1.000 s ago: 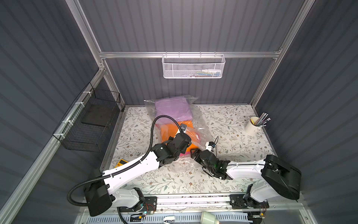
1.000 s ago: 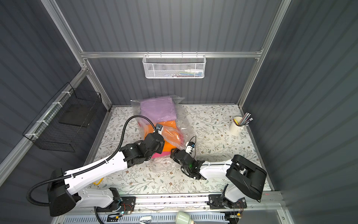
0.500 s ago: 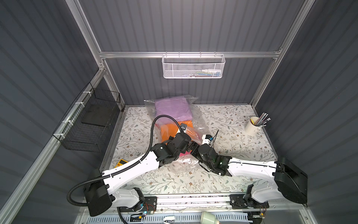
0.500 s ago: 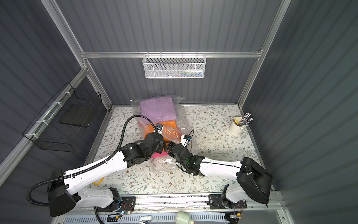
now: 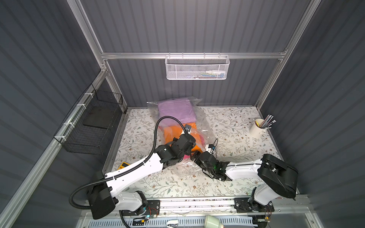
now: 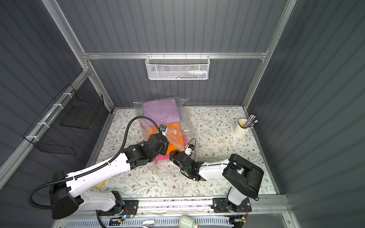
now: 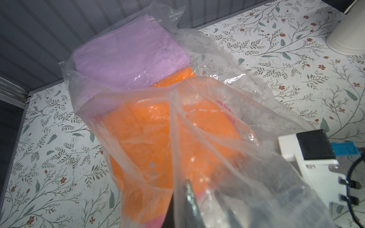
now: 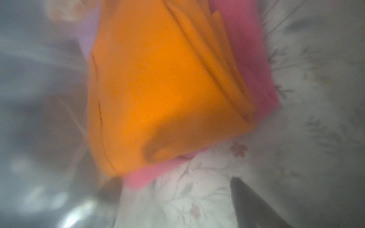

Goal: Take the trousers out of the vacuum bag
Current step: Take out the trousers from the vacuum bag.

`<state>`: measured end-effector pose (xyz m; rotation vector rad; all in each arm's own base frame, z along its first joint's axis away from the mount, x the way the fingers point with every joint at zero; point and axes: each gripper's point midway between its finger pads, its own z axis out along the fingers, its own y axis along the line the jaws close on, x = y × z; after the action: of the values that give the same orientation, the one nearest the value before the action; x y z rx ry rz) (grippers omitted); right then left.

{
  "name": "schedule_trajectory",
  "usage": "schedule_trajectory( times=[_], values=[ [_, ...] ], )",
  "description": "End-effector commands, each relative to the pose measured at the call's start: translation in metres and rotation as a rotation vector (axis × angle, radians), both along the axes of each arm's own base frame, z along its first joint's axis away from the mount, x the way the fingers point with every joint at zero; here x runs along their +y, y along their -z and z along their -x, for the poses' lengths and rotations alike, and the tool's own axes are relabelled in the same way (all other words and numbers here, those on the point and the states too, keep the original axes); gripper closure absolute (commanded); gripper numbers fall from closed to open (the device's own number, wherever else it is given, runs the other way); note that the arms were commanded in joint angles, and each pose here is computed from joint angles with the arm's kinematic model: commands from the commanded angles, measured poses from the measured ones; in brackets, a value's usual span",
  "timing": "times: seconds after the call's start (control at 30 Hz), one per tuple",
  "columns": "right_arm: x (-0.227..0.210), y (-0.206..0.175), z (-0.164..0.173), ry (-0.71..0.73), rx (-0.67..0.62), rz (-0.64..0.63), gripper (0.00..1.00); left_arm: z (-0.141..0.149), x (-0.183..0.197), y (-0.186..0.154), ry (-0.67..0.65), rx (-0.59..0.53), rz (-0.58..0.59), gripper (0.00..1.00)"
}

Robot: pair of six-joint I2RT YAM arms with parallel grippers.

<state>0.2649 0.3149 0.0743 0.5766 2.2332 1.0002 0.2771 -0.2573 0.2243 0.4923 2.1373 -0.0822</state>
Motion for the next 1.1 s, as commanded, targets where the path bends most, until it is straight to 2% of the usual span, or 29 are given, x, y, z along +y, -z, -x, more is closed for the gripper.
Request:
schedule_trajectory(
  times=[0.0,0.17,0.47,0.6,0.63,0.67,0.73,0.77,0.93,1.0,1.07],
  values=[
    [0.009,-0.017,-0.012,-0.002,-0.039,-0.040,0.14,-0.005,-0.010,-0.021,0.013,-0.041,0.057,1.00],
    [0.011,-0.030,-0.025,-0.004,-0.076,-0.066,0.14,-0.004,-0.005,-0.012,0.002,-0.026,0.033,1.00],
    [0.011,-0.080,-0.042,0.005,-0.169,-0.079,0.13,0.007,0.010,0.020,-0.025,0.044,-0.013,1.00],
    [0.012,-0.101,-0.046,0.005,-0.212,-0.097,0.13,0.013,0.019,0.041,-0.046,0.090,-0.048,0.82],
    [0.012,-0.105,-0.047,0.004,-0.221,-0.097,0.13,0.014,0.020,0.047,-0.049,0.099,-0.054,0.67],
    [0.012,-0.107,-0.047,0.003,-0.227,-0.096,0.13,0.015,0.022,0.051,-0.053,0.103,-0.060,0.62],
    [0.010,-0.113,-0.047,0.004,-0.240,-0.094,0.13,0.014,0.026,0.062,-0.067,0.104,-0.088,0.62],
    [0.009,-0.114,-0.047,0.004,-0.243,-0.092,0.13,0.014,0.028,0.064,-0.074,0.103,-0.099,0.63],
    [0.005,-0.106,-0.038,-0.007,-0.204,-0.105,0.13,0.004,0.025,0.050,-0.089,0.057,-0.110,0.95],
    [0.005,-0.095,-0.030,-0.007,-0.179,-0.100,0.13,0.000,0.020,0.038,-0.077,0.029,-0.099,1.00],
    [0.004,-0.084,-0.022,-0.001,-0.155,-0.087,0.13,-0.004,0.016,0.028,-0.068,0.010,-0.090,1.00]
  ],
)
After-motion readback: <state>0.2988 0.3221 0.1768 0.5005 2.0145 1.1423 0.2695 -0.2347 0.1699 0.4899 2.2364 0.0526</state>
